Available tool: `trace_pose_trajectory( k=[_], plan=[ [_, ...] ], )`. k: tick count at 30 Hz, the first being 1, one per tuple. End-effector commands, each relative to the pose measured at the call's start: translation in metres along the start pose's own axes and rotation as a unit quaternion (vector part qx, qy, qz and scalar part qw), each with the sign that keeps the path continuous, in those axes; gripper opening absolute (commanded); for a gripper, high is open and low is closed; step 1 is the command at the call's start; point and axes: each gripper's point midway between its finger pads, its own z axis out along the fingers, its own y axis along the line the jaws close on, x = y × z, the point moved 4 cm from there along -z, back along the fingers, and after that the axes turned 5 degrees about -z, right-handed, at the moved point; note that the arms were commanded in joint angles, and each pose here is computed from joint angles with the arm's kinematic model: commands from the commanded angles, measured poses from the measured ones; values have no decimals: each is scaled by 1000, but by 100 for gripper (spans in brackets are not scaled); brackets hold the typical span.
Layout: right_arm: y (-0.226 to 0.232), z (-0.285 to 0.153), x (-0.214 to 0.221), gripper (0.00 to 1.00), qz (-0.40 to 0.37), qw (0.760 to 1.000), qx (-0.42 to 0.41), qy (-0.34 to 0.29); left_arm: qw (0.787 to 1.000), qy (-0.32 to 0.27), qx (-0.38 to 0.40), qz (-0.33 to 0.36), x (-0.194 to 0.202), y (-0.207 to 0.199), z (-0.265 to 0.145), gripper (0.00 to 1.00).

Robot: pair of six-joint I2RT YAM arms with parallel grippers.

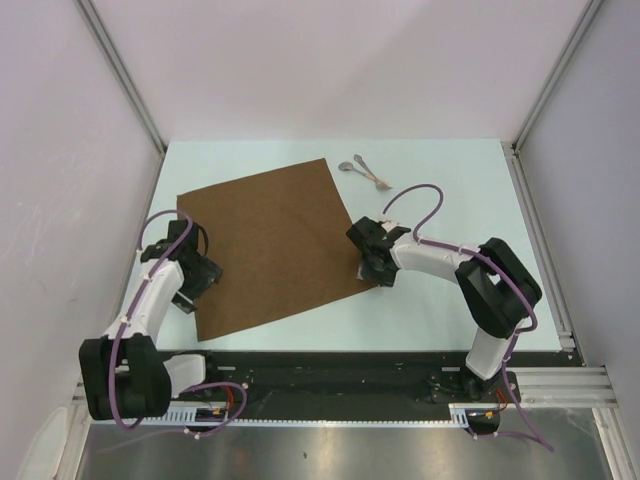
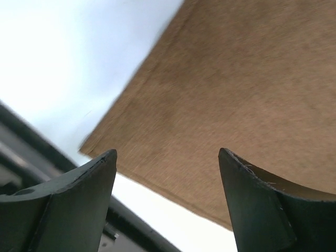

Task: Fold the napkin into a case and place the utensils inside
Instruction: Pick up the flattened napkin from the center of the board.

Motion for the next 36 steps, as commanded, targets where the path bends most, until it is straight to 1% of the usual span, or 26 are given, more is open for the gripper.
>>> trace_pose_trajectory(
  k=[1,2,3,4,5,6,7,8,10,11,13,14,17,19,20,21,22,23,26,28,30,32,33,36],
  plan=[
    [5,4,-1,44,43,999,-9,-13,999,13,-47,-6,-1,10,-15,83],
    [5,5,0,41,45,999,-9,-12,998,18,-52,-7,1,13,-17,83],
    [6,6,0,31,46,999,-14,-13,999,16,-44,-11,1,15,-20,83],
    [5,7,-2,26,46,999,-16,-15,999,23,-39,-17,4,16,-21,83],
    [6,6,-4,15,46,999,-18,-17,998,31,-45,-26,9,21,-19,83],
    [8,3,-8,9,42,999,-24,-22,998,36,-44,-34,12,25,-20,82],
    [9,1,-11,4,40,998,-29,-26,996,56,-43,-45,18,27,-21,81],
    [10,-2,-12,0,39,998,-32,-30,995,69,-53,-56,24,32,-18,78],
    [13,-10,-18,0,33,997,-46,-43,992,83,-71,-62,31,40,-17,73],
    [15,-12,-19,0,33,997,-50,-47,990,79,-86,-74,32,45,-16,66],
    [17,-14,-19,0,32,997,-57,-46,986,85,-114,-90,33,55,-11,59],
    [18,-14,-20,0,34,996,-63,-48,984,79,-127,-95,31,59,-9,49],
    [22,-15,-20,0,37,995,-80,-43,978,84,-163,-105,36,76,5,28],
    [24,-16,-20,0,38,995,-87,-41,972,87,-183,-120,35,85,11,23],
    [25,-16,-20,0,39,994,-91,-40,970,88,-190,-123,35,86,9,23],
    [25,-17,-22,0,42,994,-93,-40,970,75,-196,-125,31,87,8,25],
    [24,-18,-24,0,44,994,-95,-42,970,66,-195,-130,26,86,6,30],
    [25,-20,-26,0,46,993,-99,-46,970,59,-191,-135,24,85,8,31],
    [23,-23,-29,0,52,992,-105,-50,969,63,-188,-145,24,83,17,35],
    [21,-21,-30,0,54,992,-105,-50,968,84,-187,-146,31,81,25,39],
    [20,-21,-30,0,55,991,-108,-48,968,91,-186,-145,35,80,34,41],
    [20,-22,-31,0,54,991,-109,-48,970,82,-181,-143,32,78,38,44],
    [19,-22,-31,0,54,991,-109,-48,971,78,-178,-141,30,77,40,47],
    [18,-22,-32,0,56,991,-109,-49,972,80,-173,-135,32,76,45,50]
  ],
)
